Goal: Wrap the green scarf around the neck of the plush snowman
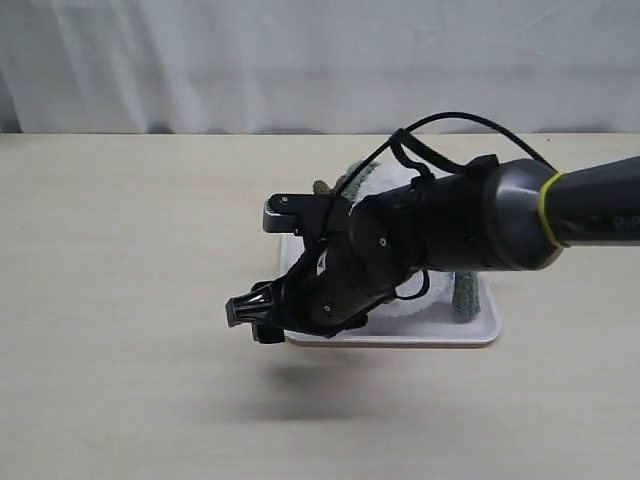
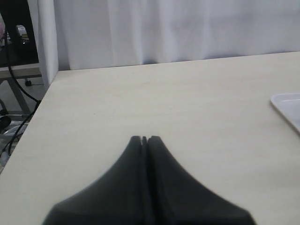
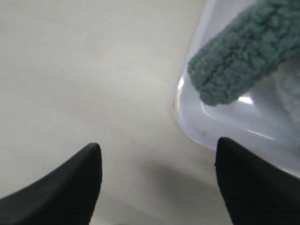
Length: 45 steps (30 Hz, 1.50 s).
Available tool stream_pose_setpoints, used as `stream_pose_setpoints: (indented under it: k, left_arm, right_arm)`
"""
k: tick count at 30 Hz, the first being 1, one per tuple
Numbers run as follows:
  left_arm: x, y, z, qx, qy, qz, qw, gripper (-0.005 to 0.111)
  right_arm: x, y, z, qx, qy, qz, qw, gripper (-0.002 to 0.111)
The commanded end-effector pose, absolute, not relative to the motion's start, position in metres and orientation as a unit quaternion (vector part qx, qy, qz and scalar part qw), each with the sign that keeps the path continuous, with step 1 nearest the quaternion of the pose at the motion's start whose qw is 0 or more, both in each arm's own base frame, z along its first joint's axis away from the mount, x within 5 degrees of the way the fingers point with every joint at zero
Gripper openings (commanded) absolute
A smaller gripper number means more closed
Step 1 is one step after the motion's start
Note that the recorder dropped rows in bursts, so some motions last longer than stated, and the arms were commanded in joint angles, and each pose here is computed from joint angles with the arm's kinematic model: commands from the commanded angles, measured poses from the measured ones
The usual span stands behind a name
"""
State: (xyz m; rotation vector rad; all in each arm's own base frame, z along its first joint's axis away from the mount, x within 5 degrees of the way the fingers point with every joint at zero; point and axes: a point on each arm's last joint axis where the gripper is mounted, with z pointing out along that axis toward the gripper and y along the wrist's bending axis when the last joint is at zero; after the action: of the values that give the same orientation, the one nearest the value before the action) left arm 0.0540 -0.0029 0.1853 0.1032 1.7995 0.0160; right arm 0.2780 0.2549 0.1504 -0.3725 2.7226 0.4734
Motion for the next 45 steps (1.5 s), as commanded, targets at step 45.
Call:
stream_pose_setpoints:
  k: [45]
  left_arm:
    - [0.054,-0.003,0.185,0.04,0.78,0.006,0.625,0.0]
  right_arm:
    - [0.303,0.243,0.138,-0.153,0.946,0.148,0.244,0.064]
